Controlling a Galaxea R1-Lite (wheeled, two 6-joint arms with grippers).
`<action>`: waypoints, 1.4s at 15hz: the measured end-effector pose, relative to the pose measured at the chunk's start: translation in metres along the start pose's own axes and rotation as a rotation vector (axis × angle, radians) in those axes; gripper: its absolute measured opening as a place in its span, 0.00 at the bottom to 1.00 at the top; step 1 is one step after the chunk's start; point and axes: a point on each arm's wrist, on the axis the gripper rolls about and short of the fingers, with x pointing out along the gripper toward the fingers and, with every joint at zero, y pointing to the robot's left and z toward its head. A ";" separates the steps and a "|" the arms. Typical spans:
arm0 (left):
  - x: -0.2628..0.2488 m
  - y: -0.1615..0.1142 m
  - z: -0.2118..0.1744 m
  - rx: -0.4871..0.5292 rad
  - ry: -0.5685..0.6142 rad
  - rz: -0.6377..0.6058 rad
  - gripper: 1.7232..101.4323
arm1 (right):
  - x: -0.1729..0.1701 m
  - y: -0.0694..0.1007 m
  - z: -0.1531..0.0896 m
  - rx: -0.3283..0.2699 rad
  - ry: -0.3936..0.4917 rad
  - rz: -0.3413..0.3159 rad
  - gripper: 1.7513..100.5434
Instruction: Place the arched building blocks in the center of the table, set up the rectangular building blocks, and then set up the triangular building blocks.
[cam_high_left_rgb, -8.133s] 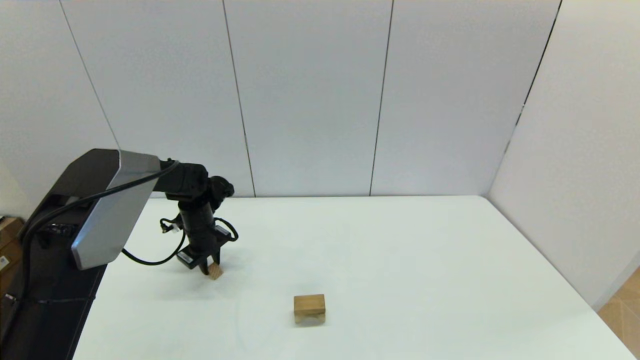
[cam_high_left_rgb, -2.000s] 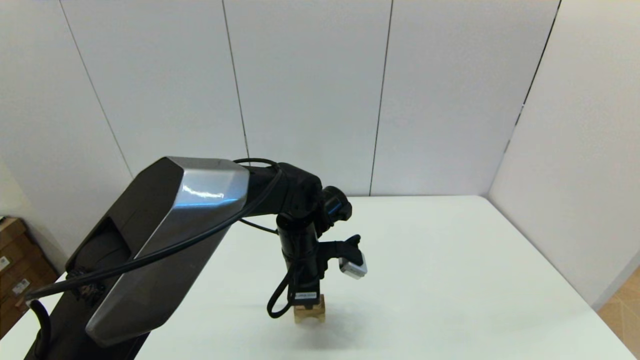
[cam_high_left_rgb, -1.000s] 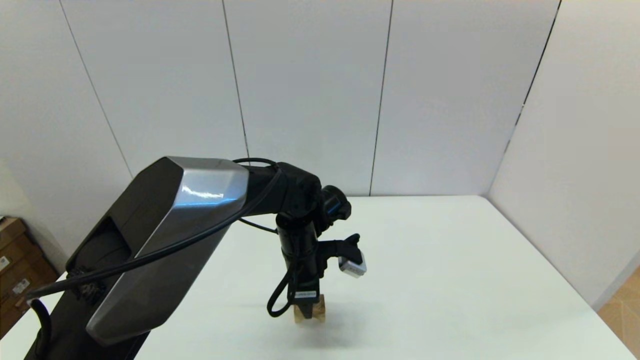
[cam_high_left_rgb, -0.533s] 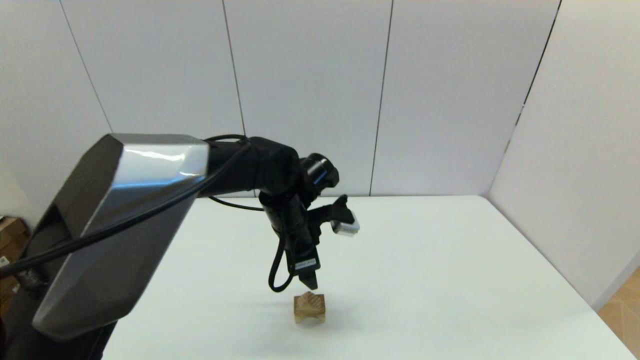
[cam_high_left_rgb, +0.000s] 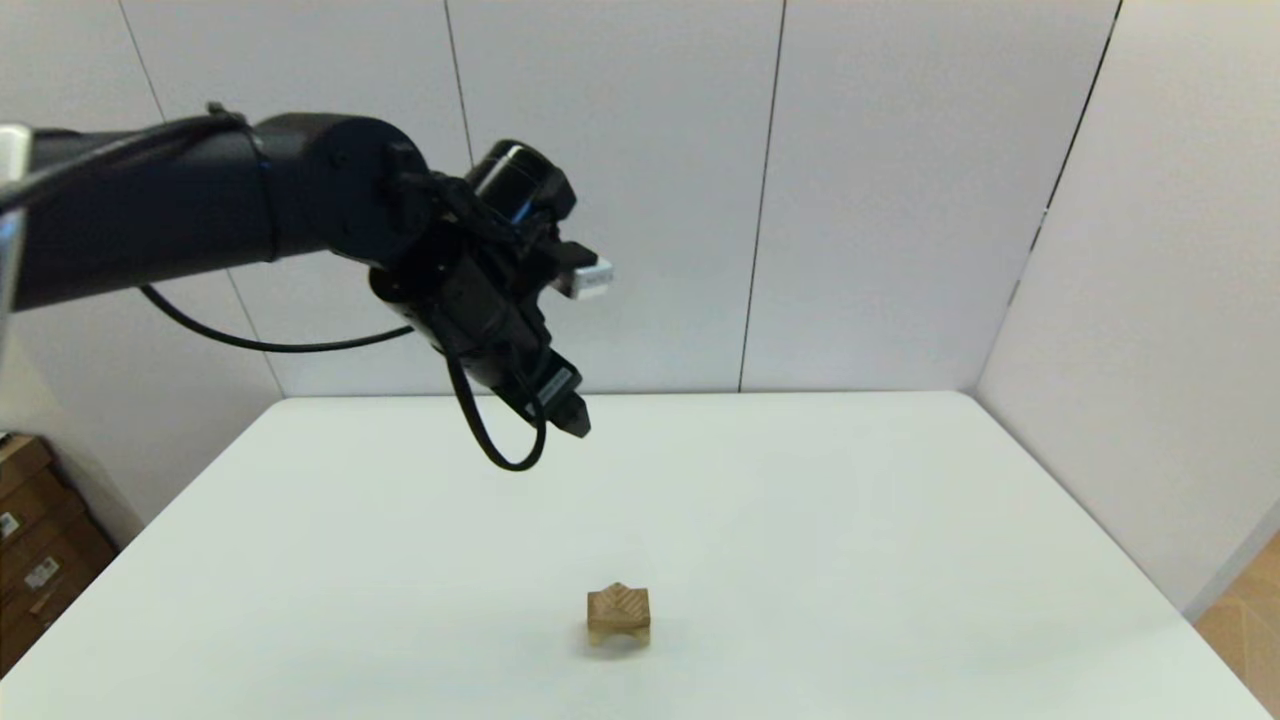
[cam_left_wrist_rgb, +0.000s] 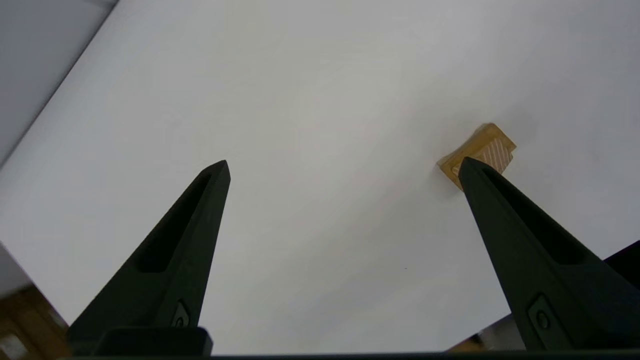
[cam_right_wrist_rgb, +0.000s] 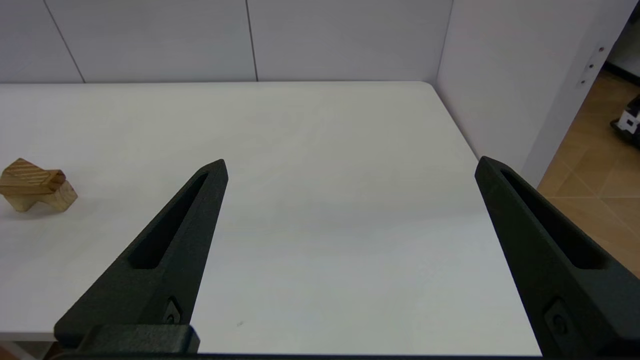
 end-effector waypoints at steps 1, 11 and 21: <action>-0.014 0.009 -0.005 -0.059 -0.017 0.022 0.92 | 0.000 0.000 0.000 0.000 0.000 0.000 0.97; -0.158 0.067 -0.112 -0.380 -0.101 0.302 0.95 | 0.000 0.000 0.000 0.000 0.000 0.000 0.97; -0.240 0.012 -0.230 -0.541 -0.166 0.491 0.96 | 0.000 0.000 0.000 0.000 0.000 0.000 0.97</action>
